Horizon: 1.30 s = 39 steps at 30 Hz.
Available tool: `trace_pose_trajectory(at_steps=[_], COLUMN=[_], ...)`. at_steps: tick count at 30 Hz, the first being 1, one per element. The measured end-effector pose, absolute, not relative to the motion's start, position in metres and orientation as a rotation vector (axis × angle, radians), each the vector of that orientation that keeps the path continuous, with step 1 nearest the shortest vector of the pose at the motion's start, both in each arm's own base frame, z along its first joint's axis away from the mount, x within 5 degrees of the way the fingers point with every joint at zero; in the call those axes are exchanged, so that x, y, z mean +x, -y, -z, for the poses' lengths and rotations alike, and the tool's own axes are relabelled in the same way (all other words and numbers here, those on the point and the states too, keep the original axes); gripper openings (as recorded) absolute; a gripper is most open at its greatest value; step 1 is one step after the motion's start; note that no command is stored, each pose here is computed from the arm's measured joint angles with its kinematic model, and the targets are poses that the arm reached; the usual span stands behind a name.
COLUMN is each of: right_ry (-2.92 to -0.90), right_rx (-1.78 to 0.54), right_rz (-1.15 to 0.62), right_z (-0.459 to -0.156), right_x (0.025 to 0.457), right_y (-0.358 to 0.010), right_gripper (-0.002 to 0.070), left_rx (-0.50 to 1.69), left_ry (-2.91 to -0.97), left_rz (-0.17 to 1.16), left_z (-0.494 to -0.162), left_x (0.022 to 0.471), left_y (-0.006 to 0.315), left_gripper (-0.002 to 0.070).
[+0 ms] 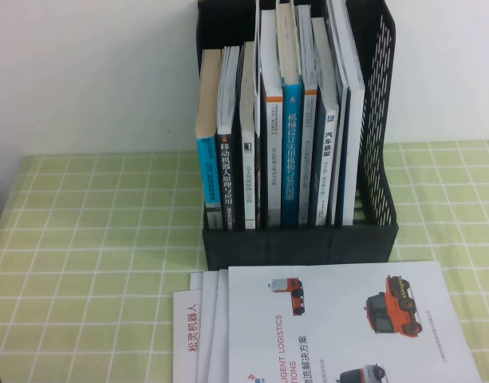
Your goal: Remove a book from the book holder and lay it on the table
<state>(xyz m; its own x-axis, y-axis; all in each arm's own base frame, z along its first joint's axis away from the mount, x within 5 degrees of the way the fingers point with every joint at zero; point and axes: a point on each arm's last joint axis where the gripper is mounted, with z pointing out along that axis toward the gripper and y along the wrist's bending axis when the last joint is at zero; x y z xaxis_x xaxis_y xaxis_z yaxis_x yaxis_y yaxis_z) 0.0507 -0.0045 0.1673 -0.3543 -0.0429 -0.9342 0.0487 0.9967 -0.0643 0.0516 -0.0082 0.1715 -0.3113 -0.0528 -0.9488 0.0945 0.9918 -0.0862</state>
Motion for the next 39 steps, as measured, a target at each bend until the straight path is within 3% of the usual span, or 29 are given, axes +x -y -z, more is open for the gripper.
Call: trace_pose_trajectory(at_steps=[15,20,33,39], right_ry=[-1.931,-1.915,-1.495,-1.332], right_rx=[0.006,0.005,0.028,0.039], right_rz=[0.093,0.093,0.051,0.026], right_z=[-0.167,-0.168,-0.205,-0.219], right_x=[0.051,0.051,0.057,0.054], right_y=[0.004,0.004,0.003,0.002], right_gripper=[-0.0002,-0.0002,-0.0002,-0.0002], left_rx=[0.029,-0.007,-0.277,-0.343], left_ry=[-1.871,-1.772,-1.338,-1.297], left_rz=[0.146,0.175,0.345,0.391], left_z=[-0.172,-0.181,-0.217,-0.219], left_x=[0.052,0.054,0.055,0.054], left_y=[0.008,0.008,-0.002,-0.005], left_gripper=[-0.0003,-0.0003,-0.0003,-0.0003])
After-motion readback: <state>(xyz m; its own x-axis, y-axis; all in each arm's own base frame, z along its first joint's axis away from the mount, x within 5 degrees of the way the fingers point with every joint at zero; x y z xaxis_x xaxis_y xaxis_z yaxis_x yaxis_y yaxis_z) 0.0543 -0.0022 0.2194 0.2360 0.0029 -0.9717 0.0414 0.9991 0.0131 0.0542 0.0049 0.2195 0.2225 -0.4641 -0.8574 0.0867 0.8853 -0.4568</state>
